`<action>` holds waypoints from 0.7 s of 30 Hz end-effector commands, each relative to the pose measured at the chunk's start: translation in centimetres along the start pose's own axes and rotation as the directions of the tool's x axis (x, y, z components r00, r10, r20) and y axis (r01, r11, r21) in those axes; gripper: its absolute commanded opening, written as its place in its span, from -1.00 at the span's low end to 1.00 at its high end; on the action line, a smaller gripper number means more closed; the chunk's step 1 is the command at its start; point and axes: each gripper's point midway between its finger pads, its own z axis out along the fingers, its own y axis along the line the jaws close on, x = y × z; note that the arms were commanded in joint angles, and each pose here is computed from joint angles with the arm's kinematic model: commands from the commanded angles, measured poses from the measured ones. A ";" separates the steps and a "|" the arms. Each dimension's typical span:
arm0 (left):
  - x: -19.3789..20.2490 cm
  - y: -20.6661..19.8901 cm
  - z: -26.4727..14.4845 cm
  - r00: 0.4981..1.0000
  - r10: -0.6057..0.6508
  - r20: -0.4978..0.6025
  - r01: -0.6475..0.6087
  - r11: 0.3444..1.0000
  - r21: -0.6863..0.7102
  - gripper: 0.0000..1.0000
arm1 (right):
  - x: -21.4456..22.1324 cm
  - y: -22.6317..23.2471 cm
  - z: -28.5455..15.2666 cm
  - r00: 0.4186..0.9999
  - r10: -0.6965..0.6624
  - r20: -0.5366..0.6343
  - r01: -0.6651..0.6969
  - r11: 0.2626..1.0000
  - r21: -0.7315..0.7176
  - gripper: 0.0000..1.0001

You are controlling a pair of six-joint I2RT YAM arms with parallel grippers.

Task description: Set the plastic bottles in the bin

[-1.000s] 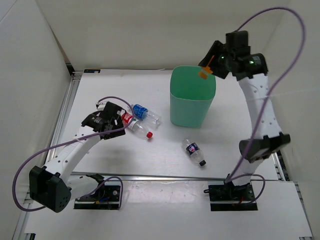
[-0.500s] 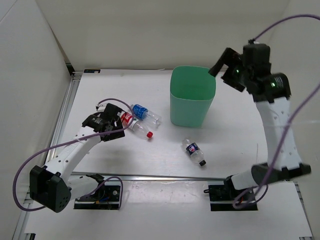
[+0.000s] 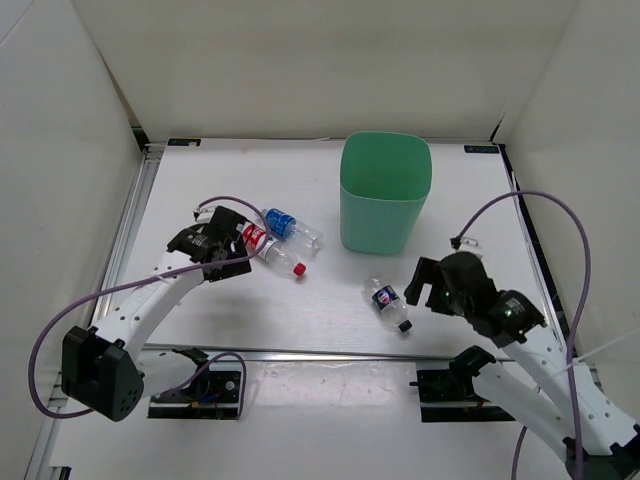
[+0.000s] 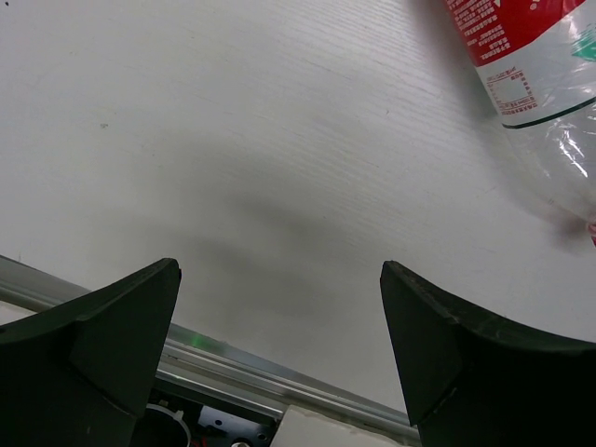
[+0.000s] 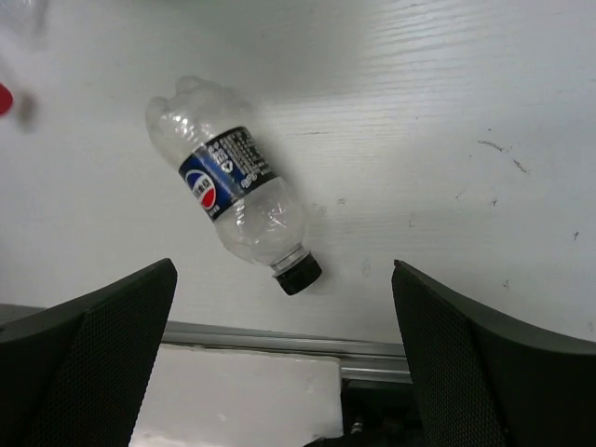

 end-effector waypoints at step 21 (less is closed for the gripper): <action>0.7 0.5 -0.4 1.000 -0.013 0.020 0.013 1.000 0.021 0.99 | 4.0 3.9 10.4 0.935 -0.353 0.026 0.352 0.936 0.022 1.00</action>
